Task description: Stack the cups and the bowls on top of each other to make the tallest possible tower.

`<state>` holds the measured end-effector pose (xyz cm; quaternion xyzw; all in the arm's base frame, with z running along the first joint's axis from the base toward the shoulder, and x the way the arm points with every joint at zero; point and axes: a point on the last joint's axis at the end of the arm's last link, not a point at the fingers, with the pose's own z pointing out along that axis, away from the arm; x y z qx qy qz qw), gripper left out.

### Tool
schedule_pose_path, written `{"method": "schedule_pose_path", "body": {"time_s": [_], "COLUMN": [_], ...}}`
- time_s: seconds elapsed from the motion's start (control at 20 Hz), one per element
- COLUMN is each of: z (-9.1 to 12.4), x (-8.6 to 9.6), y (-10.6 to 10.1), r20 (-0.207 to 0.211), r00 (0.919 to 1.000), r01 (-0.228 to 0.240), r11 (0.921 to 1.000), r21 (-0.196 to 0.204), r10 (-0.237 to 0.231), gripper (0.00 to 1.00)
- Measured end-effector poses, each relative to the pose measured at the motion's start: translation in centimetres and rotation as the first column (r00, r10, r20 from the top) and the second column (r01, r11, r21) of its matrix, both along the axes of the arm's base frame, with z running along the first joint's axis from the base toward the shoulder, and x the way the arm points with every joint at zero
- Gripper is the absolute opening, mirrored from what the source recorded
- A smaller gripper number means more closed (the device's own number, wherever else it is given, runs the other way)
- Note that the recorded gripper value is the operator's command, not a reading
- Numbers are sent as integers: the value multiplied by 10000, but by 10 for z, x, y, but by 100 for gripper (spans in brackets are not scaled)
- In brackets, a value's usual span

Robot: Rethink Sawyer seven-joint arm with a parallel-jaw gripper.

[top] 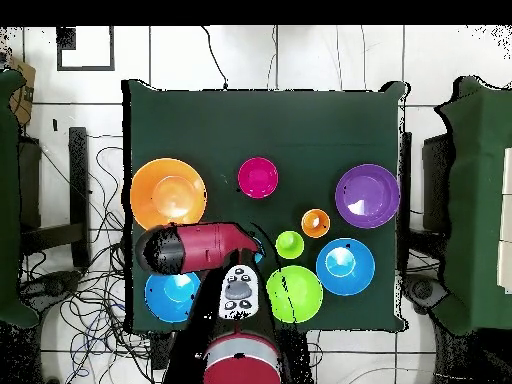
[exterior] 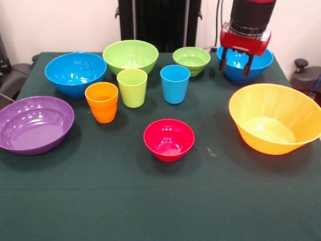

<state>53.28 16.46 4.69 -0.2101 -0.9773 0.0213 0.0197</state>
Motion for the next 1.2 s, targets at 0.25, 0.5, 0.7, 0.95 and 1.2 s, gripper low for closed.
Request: {"method": "schedule_pose_path", "body": {"time_s": [0.25, 0.5, 0.7, 0.95, 1.2], "z": [-25, -55, -73, -71, -51], "x": [-14, -19, -12, -14, -22], "y": [-4, -7, -4, -2, -1], "r20": [-378, -34, 440, 294, 203], "r00": [9993, 9995, 9755, 8884, 8442], "r01": [-45, 317, 2147, 4565, 5342], "r11": [10000, 9995, 9763, 8885, 8437], "r21": [-82, -48, 264, 469, 530], "r10": [42, -317, -2157, -4581, -5357], "gripper": [100, 100, 100, 100, 100]}}
